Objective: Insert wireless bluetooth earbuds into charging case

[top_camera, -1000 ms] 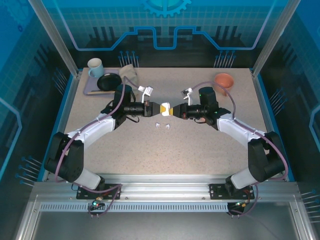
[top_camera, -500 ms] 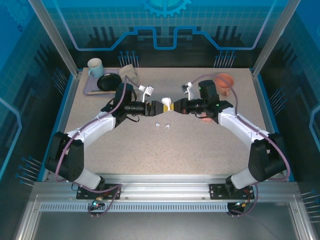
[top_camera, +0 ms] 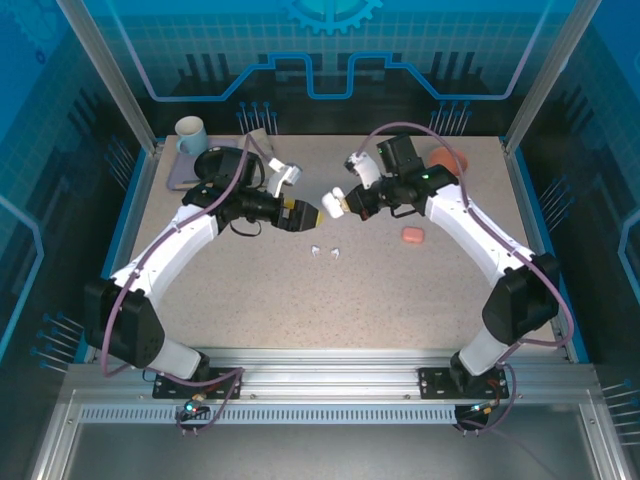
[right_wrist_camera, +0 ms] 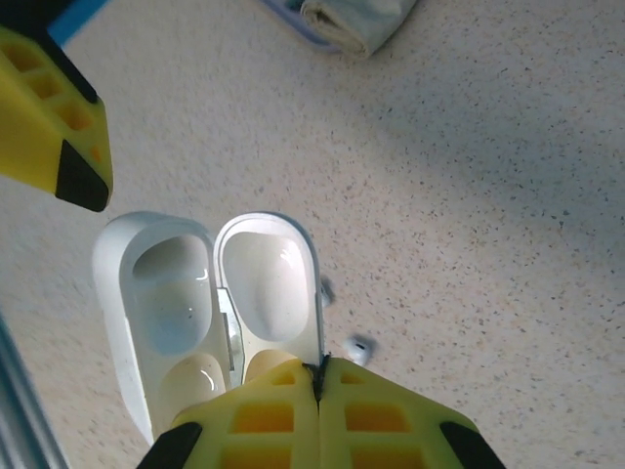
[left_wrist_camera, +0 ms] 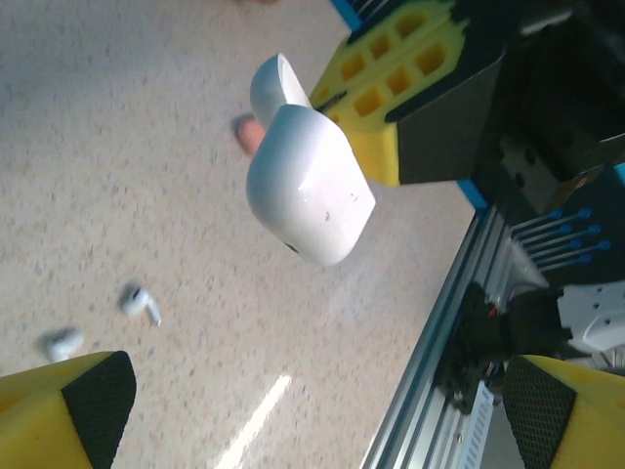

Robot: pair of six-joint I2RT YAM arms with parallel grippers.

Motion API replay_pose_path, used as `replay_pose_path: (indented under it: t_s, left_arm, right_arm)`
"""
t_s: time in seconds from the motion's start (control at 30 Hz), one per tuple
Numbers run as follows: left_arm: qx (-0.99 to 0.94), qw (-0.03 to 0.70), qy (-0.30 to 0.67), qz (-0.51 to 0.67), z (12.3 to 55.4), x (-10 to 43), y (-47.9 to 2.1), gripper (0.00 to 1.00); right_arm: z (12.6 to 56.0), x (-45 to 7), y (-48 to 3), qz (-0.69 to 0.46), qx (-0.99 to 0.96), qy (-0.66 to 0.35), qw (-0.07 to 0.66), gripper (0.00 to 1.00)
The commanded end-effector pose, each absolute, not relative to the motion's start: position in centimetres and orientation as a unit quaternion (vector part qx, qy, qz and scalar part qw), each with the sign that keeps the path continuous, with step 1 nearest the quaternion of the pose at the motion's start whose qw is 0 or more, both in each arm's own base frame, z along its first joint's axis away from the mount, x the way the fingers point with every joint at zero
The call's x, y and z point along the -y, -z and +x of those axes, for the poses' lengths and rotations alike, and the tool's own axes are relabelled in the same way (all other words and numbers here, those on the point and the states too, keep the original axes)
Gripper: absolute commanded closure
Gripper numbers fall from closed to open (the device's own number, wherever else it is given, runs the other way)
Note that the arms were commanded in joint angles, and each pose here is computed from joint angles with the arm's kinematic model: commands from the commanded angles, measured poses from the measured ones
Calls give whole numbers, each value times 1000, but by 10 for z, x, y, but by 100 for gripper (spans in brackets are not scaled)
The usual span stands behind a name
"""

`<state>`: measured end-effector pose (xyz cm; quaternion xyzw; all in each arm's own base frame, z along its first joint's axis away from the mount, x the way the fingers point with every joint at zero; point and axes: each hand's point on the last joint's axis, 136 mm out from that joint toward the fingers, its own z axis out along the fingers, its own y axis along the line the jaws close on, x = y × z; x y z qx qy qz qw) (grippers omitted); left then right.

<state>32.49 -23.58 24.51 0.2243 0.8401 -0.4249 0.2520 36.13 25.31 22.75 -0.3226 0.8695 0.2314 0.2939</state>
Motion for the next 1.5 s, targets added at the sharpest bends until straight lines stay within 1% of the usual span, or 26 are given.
replay_pose_path:
  t_s: [0.0,0.1,0.27,0.47,0.77,1.03,1.2,1.47]
  left_arm:
    - [-860,202,397,250,308,226,-223,1]
    - [-862,193,395,254,306,225,-220,1]
    - [-863,178,393,262,303,225,-210,2]
    - [-864,160,398,264,302,227,-198,9]
    - [-839,143,453,265,298,240,-210,19]
    - [-813,117,503,267,295,251,-222,31]
    - [-801,96,526,269,290,256,-228,35]
    - [-800,63,529,276,278,262,-218,40]
  right_arm:
    - [350,-256,-213,-406,-859,-159,269,100]
    - [343,-263,-202,-443,-850,-128,254,100]
    - [334,-270,-193,-474,-839,-119,239,100]
    - [323,-276,-199,-482,-827,-152,246,100]
    - [308,-279,-209,-488,-812,-197,252,100]
    - [303,-280,-217,-487,-804,-219,260,100]
    - [304,-279,-219,-486,-803,-223,261,100]
    - [305,-281,-227,-487,-798,-230,270,100]
